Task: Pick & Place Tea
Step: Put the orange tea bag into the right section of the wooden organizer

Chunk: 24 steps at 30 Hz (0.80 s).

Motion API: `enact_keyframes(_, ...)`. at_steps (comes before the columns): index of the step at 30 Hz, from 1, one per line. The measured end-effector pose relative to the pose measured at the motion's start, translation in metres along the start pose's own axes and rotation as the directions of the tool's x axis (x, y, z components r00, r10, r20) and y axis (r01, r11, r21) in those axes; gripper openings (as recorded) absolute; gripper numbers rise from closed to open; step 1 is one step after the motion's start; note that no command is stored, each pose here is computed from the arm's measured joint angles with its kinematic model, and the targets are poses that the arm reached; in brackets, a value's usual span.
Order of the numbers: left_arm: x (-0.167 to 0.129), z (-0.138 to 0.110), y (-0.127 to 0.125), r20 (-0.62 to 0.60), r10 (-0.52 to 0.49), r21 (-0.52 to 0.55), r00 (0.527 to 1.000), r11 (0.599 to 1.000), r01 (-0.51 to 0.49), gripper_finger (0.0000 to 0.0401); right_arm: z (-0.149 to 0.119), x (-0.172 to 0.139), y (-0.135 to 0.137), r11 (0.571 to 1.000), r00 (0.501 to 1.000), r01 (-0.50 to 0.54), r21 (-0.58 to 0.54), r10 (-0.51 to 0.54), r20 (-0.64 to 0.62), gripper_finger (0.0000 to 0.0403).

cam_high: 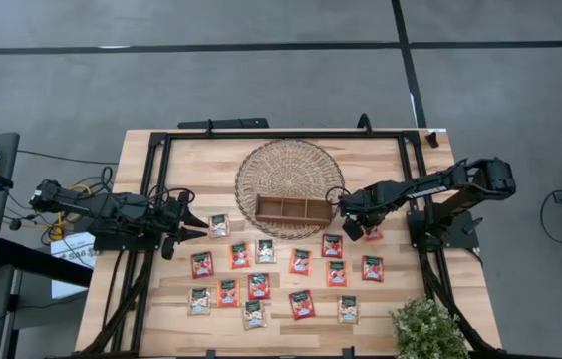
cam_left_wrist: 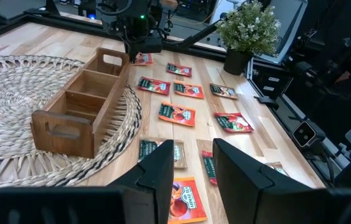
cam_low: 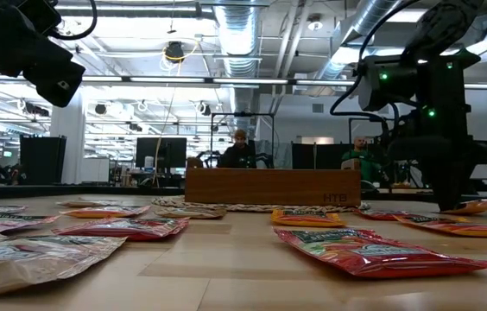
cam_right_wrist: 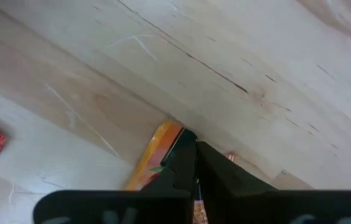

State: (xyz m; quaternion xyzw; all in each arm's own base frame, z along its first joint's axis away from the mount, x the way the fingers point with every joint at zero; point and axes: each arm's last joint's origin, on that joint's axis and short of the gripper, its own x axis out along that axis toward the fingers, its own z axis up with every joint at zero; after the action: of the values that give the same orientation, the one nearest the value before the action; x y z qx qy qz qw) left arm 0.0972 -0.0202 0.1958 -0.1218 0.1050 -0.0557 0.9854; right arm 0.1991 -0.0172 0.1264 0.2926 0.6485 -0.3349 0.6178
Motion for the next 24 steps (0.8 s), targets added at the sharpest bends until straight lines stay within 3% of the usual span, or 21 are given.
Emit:
enact_keyframes(10,0.000,0.000,0.000,0.000,0.000,0.000,1.000,1.000,0.000,0.0103,0.001,-0.013,0.003,1.000,0.999,-0.003,0.007,0.003,0.041,0.0001)
enact_keyframes(20,0.000,0.000,0.000,0.000,0.000,0.002,1.000,1.000,0.000,0.0103,0.003,-0.076,0.013,1.000,0.980,-0.010,0.014,0.007,0.198,0.0000)
enact_keyframes(24,0.000,0.000,0.000,0.000,0.000,0.002,1.000,1.000,0.000,0.0103,0.003,-0.107,0.023,0.998,0.933,-0.051,0.043,0.032,0.358,0.0000)
